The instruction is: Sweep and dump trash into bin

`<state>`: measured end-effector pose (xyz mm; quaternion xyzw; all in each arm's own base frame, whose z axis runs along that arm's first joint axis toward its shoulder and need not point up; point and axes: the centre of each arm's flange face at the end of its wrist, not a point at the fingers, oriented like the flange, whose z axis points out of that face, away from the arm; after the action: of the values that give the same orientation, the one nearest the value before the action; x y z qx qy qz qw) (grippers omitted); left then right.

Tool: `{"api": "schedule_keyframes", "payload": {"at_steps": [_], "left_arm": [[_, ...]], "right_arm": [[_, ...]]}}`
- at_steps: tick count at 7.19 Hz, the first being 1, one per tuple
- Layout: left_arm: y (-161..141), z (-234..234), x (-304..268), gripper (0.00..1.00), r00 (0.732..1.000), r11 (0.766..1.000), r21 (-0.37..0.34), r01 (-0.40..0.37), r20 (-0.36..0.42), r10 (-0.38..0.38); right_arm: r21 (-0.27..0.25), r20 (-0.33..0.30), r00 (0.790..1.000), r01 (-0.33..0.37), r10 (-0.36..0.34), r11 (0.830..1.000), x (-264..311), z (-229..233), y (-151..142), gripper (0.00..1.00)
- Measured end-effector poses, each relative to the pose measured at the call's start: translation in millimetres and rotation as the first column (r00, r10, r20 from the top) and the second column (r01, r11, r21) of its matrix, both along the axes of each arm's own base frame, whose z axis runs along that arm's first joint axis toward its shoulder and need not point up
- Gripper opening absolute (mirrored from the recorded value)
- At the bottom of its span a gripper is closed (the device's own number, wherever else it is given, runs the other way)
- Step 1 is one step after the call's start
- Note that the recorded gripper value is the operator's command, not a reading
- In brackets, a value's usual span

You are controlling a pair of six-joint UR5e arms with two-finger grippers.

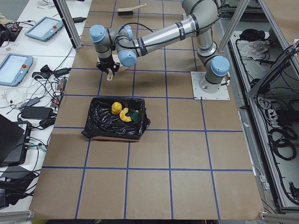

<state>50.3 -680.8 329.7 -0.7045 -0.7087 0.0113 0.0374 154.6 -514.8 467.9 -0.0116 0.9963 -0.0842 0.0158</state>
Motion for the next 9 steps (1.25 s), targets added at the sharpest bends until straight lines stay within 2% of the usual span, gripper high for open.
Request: {"api": "schedule_keyframes", "payload": {"at_steps": [4, 8, 9], "left_arm": [[9.5, -53.1, -13.1, 0.0, 1.0, 0.999, 0.05, -0.002, -0.012, 0.003], [-1.0, -74.0, -31.0, 0.0, 0.999, 0.999, 0.02, 0.032, 0.006, -0.032], [-1.1, -78.2, -34.7, 0.06, 0.999, 0.999, 0.022, 0.039, 0.007, -0.039]], "right_arm": [[-0.001, 0.0, 1.0, 0.0, 0.0, 1.0, 0.0, 0.2, 0.0, 1.0], [-0.001, 0.0, 1.0, 0.0, 0.0, 1.0, 0.0, 0.3, 0.1, 1.0], [-0.001, 0.0, 1.0, 0.0, 0.0, 1.0, 0.0, 0.2, 0.0, 1.0]]}}
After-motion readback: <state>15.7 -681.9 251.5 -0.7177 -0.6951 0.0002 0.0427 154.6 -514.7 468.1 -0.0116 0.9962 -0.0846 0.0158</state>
